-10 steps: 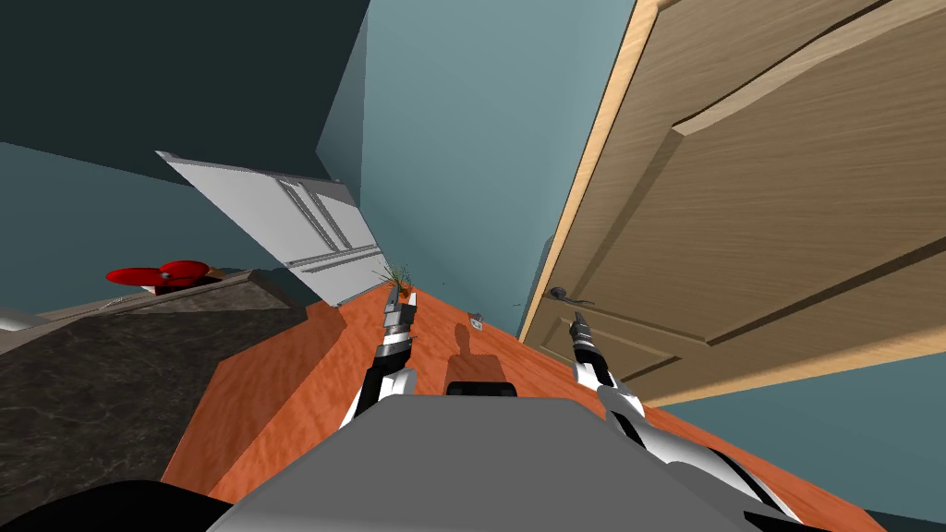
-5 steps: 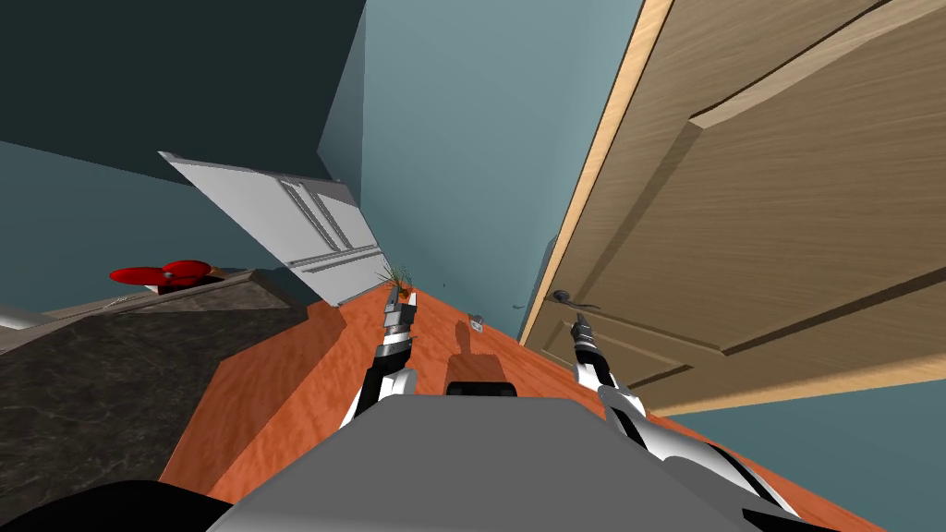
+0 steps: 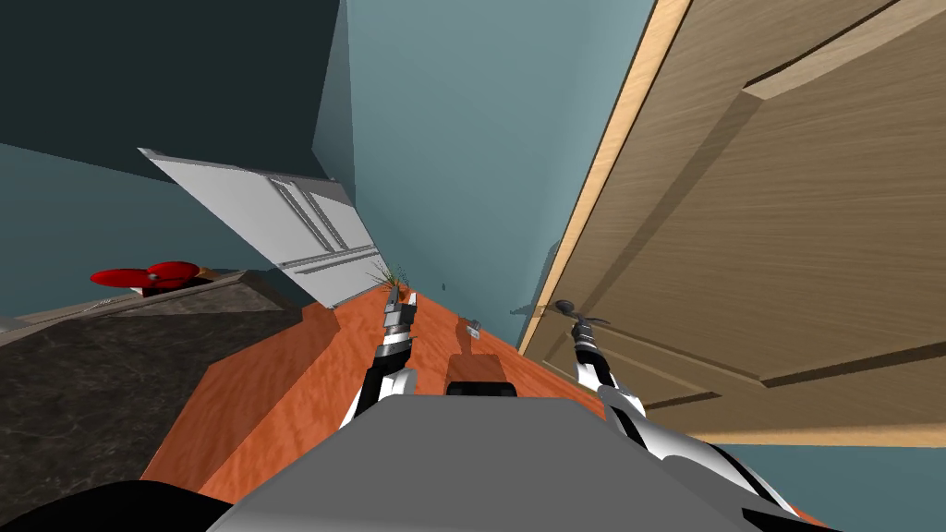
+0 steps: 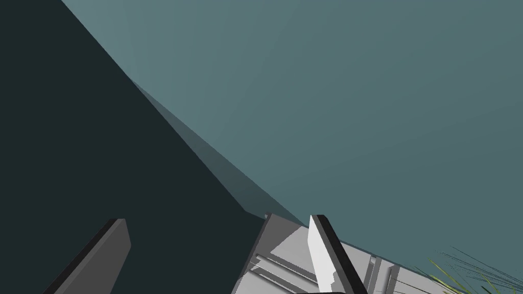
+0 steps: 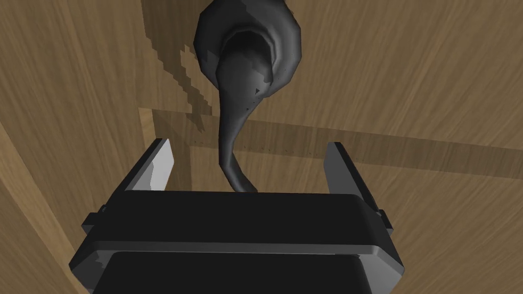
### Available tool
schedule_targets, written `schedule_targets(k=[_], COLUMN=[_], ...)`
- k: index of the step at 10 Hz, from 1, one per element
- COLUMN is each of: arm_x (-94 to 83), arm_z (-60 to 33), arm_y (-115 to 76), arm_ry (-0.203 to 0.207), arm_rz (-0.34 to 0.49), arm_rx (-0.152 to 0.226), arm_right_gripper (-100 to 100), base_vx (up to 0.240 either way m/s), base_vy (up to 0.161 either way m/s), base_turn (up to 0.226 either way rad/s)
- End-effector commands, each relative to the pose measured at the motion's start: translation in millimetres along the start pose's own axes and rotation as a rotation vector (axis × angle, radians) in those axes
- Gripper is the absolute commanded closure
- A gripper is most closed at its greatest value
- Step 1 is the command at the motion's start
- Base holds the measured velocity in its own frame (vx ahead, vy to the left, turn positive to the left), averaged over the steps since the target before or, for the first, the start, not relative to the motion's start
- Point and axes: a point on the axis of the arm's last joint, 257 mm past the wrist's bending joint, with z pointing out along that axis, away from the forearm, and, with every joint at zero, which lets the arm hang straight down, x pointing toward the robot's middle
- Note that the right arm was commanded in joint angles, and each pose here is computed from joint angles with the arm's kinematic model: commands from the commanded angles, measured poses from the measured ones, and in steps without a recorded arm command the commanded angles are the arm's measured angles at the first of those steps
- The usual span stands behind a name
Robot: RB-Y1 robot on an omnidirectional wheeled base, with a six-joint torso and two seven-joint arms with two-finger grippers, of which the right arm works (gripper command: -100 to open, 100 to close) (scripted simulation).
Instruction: Pull the door open
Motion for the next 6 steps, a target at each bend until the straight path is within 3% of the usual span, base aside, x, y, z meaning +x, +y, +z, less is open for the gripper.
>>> schedule_targets(k=[1, 3, 4, 6], arm_x=[-1.1, -1.3, -1.3, -1.3], arm_z=[0.0, 0.1, 0.1, 0.1], arm_y=[-0.4, -0.3, -0.3, -0.3], arm_ry=[-0.005, -0.005, -0.005, -0.005], arm_rz=[0.0, 0.0, 0.0, 0.0], arm_rx=[0.001, 0.001, 0.001, 0.001], arm_right_gripper=[-100, -100, 100, 100], base_vx=[0.204, 0.149, -0.012, -0.031], base_vy=[-0.149, -0.082, 0.003, 0.016], base_turn=[0.034, 0.017, -0.003, -0.004])
